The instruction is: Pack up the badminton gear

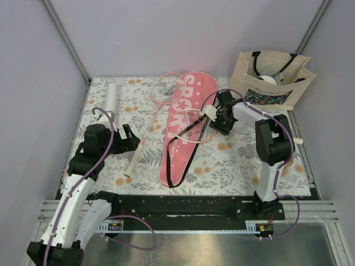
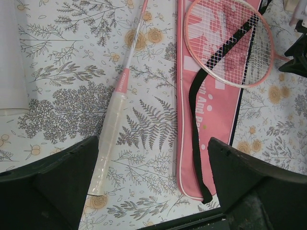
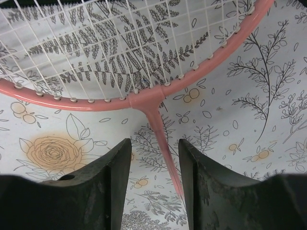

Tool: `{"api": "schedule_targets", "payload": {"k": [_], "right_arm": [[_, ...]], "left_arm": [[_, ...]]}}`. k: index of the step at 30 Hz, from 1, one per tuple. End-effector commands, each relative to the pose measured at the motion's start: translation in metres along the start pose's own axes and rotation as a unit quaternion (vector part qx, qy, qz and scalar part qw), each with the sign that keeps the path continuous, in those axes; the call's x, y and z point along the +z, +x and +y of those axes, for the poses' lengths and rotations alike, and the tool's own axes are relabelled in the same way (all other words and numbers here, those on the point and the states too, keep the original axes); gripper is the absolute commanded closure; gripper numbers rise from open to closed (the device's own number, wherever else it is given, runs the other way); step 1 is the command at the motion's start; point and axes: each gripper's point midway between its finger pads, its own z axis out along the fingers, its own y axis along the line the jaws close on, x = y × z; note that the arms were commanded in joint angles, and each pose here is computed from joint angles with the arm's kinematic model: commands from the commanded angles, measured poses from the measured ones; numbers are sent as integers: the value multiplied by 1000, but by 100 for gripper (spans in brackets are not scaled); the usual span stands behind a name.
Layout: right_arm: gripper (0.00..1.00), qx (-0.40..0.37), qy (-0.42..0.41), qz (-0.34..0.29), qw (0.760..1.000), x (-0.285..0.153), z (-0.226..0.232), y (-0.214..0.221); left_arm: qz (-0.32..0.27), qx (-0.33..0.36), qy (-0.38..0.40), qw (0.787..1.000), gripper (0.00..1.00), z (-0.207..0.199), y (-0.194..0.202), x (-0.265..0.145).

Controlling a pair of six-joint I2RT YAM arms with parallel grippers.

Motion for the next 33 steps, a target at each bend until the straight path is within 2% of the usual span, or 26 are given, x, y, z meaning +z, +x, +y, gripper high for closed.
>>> {"api": "schedule_targets", "payload": {"k": [1,5,11,13,17,27,33], "right_arm": [[48,-54,8,11,998,-6,-13,-2],[50,-68,2,14,998,-5,-14,-3],[66,-71,3,18,997,-4,-18,-4],[66,-72,4,17,997,-4,-18,-4],[57,-82,-6,18,996,-4,-15,-3],[58,-127,-20,31,991,-3,-16,-6],[64,-140,-22,52,989,-2,-19,-8]], "left_arm": [[-29,2,0,1000,1,-3,-15,-5],[-29,2,-7,1000,1,-1,-15,-5],[-25,2,-3,1000,1,-2,-15,-4],[-23,3,-4,1000,1,-2,-14,-3],[-24,3,-3,1000,1,-2,-13,-5],[-28,4,-17,999,1,3,-14,-8],[-28,4,-22,999,1,4,-16,-8]]}}
